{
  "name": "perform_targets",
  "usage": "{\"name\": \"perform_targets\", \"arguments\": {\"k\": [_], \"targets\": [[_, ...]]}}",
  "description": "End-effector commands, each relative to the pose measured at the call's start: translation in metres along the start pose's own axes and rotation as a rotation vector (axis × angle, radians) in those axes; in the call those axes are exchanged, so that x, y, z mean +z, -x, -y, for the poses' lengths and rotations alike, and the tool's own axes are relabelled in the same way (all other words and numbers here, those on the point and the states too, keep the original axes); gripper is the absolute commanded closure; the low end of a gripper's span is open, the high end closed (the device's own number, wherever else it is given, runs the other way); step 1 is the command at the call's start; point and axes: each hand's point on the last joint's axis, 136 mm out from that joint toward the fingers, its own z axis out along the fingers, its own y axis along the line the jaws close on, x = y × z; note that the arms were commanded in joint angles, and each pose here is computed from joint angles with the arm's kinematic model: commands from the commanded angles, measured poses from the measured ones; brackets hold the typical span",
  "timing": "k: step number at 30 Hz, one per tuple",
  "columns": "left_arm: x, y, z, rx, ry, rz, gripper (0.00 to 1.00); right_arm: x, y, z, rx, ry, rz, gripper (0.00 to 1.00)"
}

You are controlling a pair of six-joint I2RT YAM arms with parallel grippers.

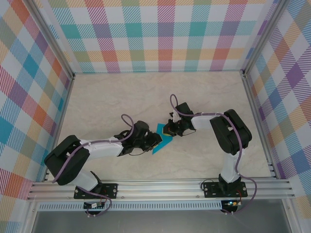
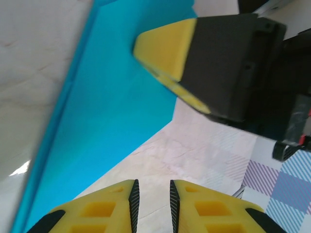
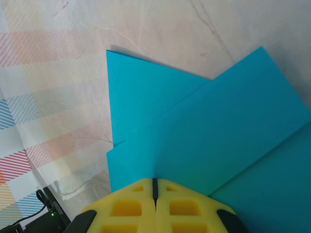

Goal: Fold a paper plane with a square sheet of paper (pick it up from the middle)
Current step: Fourth fold the wing at the center of the table.

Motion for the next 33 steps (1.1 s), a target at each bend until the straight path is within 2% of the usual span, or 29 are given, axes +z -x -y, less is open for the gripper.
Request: {"name": "perform_targets", "arguments": {"k": [1, 8, 12, 18, 22, 27, 30, 33], "targets": [[0.011, -0.007, -0.014, -0.011, 0.042, -0.035, 0.75, 0.010, -0.008, 0.044, 0.053, -0.146, -0.010, 1.00], [0.017, -0.025, -0.061, -0.064, 0.136, -0.079, 0.75, 0.010, -0.009, 0.046, 0.054, -0.152, -0.010, 1.00], [0.014, -0.040, -0.077, -0.057, 0.168, -0.130, 0.75, 0.010, -0.009, 0.047, 0.056, -0.155, -0.013, 1.00], [-0.005, -0.043, -0.102, -0.060, 0.260, -0.101, 0.75, 0.010, -0.008, 0.046, 0.055, -0.152, -0.011, 1.00], [-0.013, -0.044, -0.100, -0.043, 0.256, -0.101, 0.74, 0.010, -0.008, 0.047, 0.056, -0.153, -0.011, 1.00], [-0.020, -0.038, -0.080, -0.004, 0.211, -0.077, 0.74, 0.010, -0.008, 0.045, 0.051, -0.147, -0.014, 1.00], [-0.026, -0.025, -0.058, 0.043, 0.164, -0.014, 0.74, 0.008, -0.007, 0.041, 0.048, -0.138, -0.013, 1.00], [-0.038, -0.006, -0.043, 0.108, 0.183, 0.079, 0.74, 0.005, -0.004, 0.032, 0.030, -0.118, -0.012, 1.00]]}}
